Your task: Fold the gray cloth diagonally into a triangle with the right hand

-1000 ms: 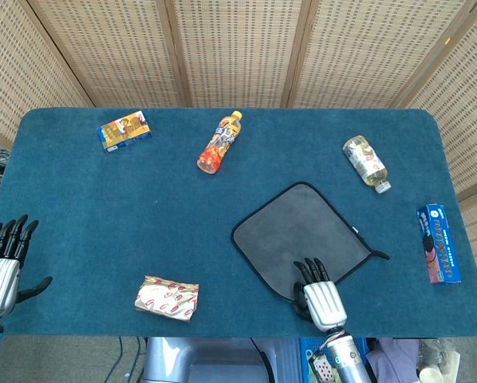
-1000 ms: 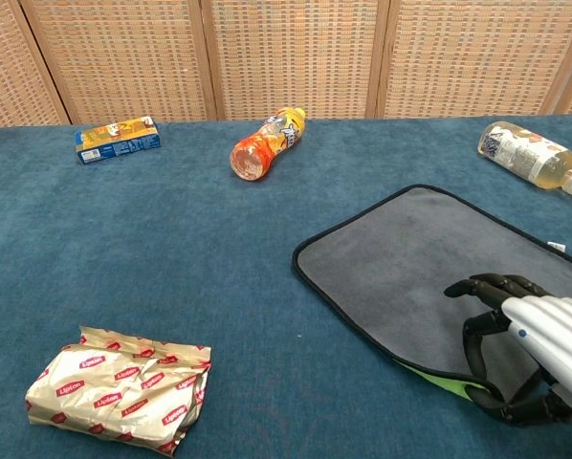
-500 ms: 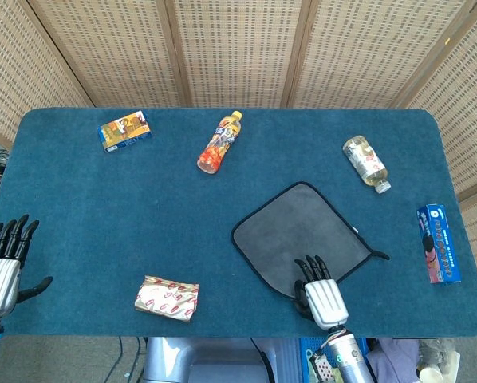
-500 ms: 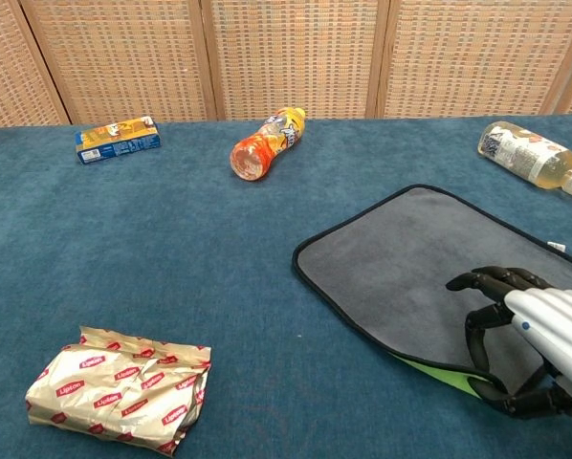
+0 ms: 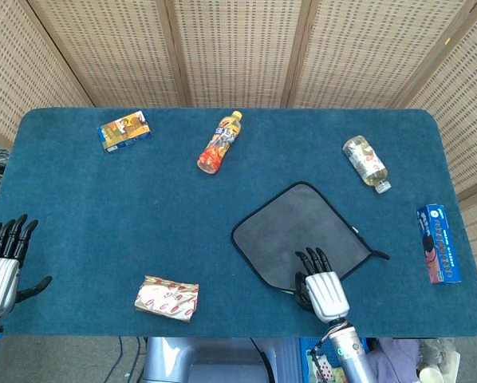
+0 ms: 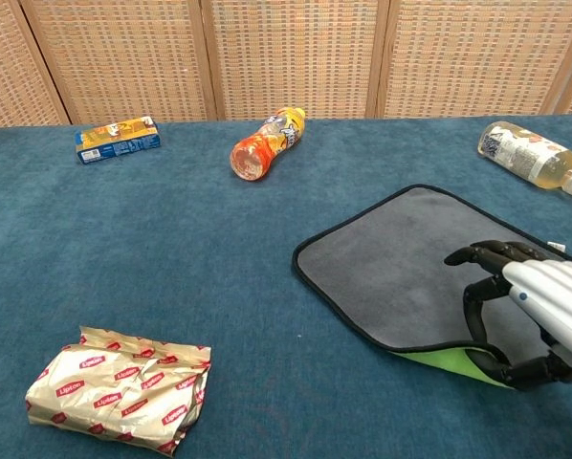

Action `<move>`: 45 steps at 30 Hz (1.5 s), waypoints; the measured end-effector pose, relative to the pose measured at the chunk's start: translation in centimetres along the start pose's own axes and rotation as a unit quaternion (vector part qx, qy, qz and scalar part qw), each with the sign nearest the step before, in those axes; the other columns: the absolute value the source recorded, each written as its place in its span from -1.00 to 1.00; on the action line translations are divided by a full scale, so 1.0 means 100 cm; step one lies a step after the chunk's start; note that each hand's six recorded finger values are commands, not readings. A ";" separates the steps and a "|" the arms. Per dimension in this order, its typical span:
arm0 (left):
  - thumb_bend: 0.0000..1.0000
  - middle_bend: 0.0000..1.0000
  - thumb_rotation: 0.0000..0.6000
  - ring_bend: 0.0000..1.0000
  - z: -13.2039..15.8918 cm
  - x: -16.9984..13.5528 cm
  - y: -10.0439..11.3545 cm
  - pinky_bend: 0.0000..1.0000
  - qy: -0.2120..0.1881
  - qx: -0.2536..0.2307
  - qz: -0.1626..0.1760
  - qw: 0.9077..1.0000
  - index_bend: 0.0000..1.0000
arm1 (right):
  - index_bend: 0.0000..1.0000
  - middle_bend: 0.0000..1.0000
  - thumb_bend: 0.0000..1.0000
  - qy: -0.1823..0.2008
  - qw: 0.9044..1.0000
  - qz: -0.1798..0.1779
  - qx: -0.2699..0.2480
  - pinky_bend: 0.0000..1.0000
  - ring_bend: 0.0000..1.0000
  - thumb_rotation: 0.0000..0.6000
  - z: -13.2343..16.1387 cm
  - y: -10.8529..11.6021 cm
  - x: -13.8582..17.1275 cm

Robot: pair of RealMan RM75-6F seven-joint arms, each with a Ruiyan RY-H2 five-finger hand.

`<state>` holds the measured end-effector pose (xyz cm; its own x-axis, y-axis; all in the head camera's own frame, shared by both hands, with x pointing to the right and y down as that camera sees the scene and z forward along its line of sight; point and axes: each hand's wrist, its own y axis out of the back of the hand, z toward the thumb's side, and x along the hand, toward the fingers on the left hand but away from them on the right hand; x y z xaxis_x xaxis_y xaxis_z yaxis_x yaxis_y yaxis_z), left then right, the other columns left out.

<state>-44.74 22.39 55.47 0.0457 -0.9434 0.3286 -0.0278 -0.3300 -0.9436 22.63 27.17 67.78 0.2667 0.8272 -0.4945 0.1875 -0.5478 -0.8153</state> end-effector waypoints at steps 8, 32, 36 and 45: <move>-0.80 -1.00 1.00 -1.00 -0.001 0.001 0.000 -1.00 0.002 0.000 0.000 1.000 -1.00 | 0.26 -0.70 -0.02 0.009 1.000 -0.019 0.018 -1.00 -1.00 1.00 0.001 0.018 -0.019; -0.80 -1.00 1.00 -1.00 -0.007 0.008 -0.010 -1.00 0.013 0.008 -0.015 1.000 -1.00 | 0.26 -0.69 -0.02 0.015 0.997 -0.015 0.068 -1.00 -1.00 1.00 -0.003 0.039 -0.100; -0.80 -1.00 1.00 -1.00 -0.006 0.009 -0.011 -1.00 0.012 0.009 -0.015 1.000 -1.00 | 0.26 -0.69 -0.02 0.005 0.997 -0.009 0.071 -1.00 -1.00 1.00 -0.009 0.037 -0.111; -0.80 -1.00 1.00 -1.00 -0.007 0.013 -0.015 -1.00 0.015 0.010 -0.020 1.000 -1.00 | 0.26 -0.67 -0.02 -0.015 0.997 -0.022 0.077 -1.00 -1.00 1.00 -0.022 0.047 -0.144</move>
<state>-45.38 21.67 57.33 0.0172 -0.9303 0.3665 -0.0061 -0.3666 -0.9304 21.71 12.42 71.77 0.2333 0.8542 -0.4646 0.0502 -0.4877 -0.8716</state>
